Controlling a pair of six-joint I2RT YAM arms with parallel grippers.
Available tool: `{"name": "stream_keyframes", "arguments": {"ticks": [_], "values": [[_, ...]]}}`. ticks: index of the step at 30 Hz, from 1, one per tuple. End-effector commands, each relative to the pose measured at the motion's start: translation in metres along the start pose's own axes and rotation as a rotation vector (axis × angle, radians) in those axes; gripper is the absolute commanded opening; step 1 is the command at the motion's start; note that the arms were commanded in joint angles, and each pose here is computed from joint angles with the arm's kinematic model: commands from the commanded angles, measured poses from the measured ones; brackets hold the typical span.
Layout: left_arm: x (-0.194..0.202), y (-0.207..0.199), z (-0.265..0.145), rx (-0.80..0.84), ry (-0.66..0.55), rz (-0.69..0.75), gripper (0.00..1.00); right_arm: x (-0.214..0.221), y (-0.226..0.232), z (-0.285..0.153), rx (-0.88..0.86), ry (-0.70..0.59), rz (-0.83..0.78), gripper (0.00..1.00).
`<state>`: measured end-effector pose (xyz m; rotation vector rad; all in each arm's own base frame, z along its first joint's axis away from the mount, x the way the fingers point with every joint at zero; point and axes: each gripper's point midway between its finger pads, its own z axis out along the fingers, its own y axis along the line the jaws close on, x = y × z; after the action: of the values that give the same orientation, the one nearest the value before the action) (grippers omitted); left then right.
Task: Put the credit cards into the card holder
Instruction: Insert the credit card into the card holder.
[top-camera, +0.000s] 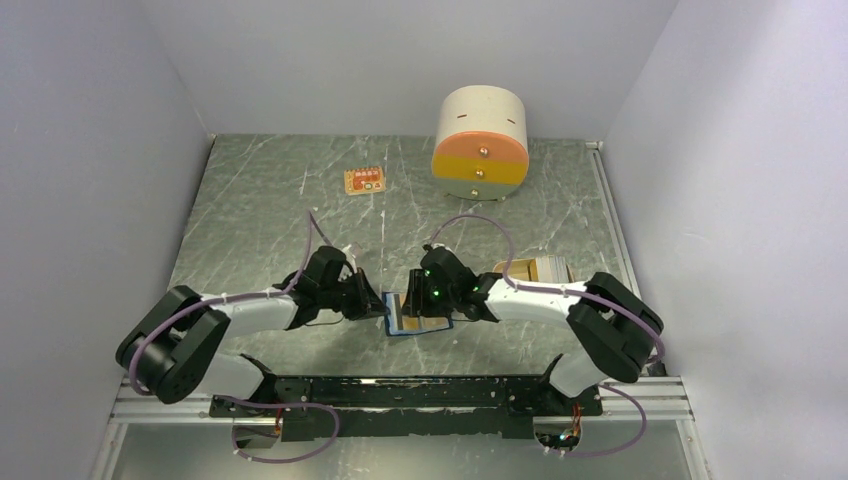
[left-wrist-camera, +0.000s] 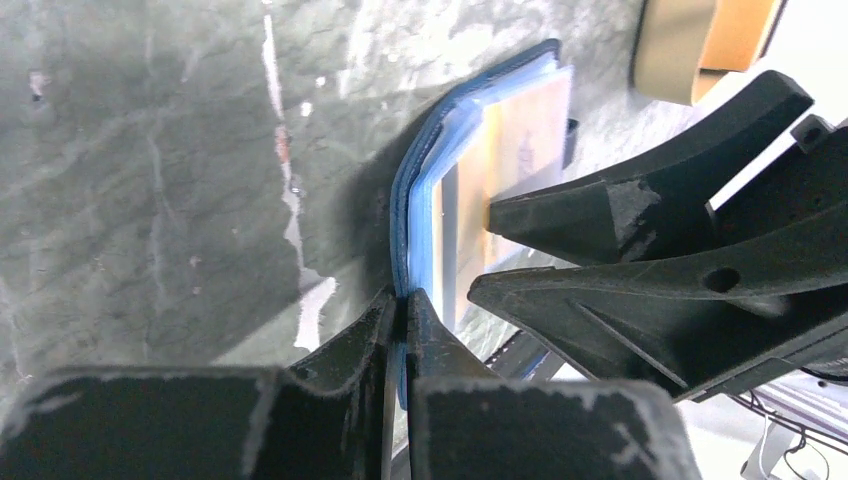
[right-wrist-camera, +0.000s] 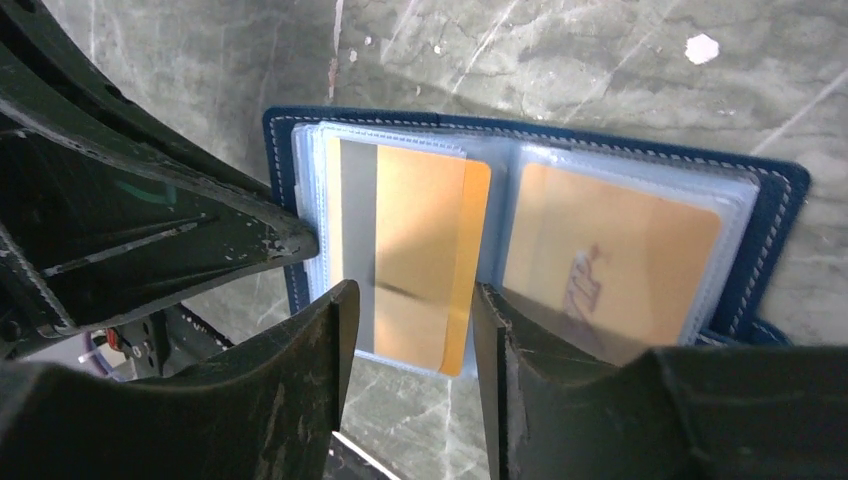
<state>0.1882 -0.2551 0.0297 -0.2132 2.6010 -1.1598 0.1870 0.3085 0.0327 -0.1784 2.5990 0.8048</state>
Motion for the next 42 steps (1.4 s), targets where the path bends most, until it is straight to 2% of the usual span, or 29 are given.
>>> {"name": "stream_keyframes", "arguments": {"ticks": [1, 8, 13, 17, 23, 30, 34, 42], "values": [[-0.010, -0.022, -0.009, 0.044, -0.036, 0.060, 0.09, -0.012, 0.009, -0.017, -0.012, -0.047, -0.026, 0.50], [-0.013, -0.038, -0.019, 0.066, -0.034, 0.091, 0.09, -0.022, 0.020, -0.031, -0.065, -0.091, -0.035, 0.46], [-0.015, -0.050, -0.027, 0.095, -0.036, 0.099, 0.09, -0.021, 0.039, -0.031, -0.186, -0.096, -0.026, 0.55], [-0.018, -0.055, -0.028, 0.091, -0.035, 0.104, 0.09, -0.015, 0.044, -0.024, -0.244, -0.082, -0.005, 0.56], [-0.018, -0.055, -0.027, 0.082, -0.021, 0.096, 0.09, -0.015, 0.037, -0.021, -0.221, -0.097, -0.009, 0.50], [-0.018, -0.059, -0.026, 0.093, -0.012, 0.094, 0.09, -0.006, 0.034, -0.013, -0.227, -0.060, -0.005, 0.55], [-0.019, -0.056, -0.027, 0.069, -0.013, 0.087, 0.09, -0.008, 0.029, -0.014, -0.203, -0.075, -0.005, 0.50], [-0.016, -0.048, -0.027, 0.019, 0.002, 0.086, 0.09, -0.019, 0.030, -0.032, -0.184, -0.116, -0.026, 0.54]]}}
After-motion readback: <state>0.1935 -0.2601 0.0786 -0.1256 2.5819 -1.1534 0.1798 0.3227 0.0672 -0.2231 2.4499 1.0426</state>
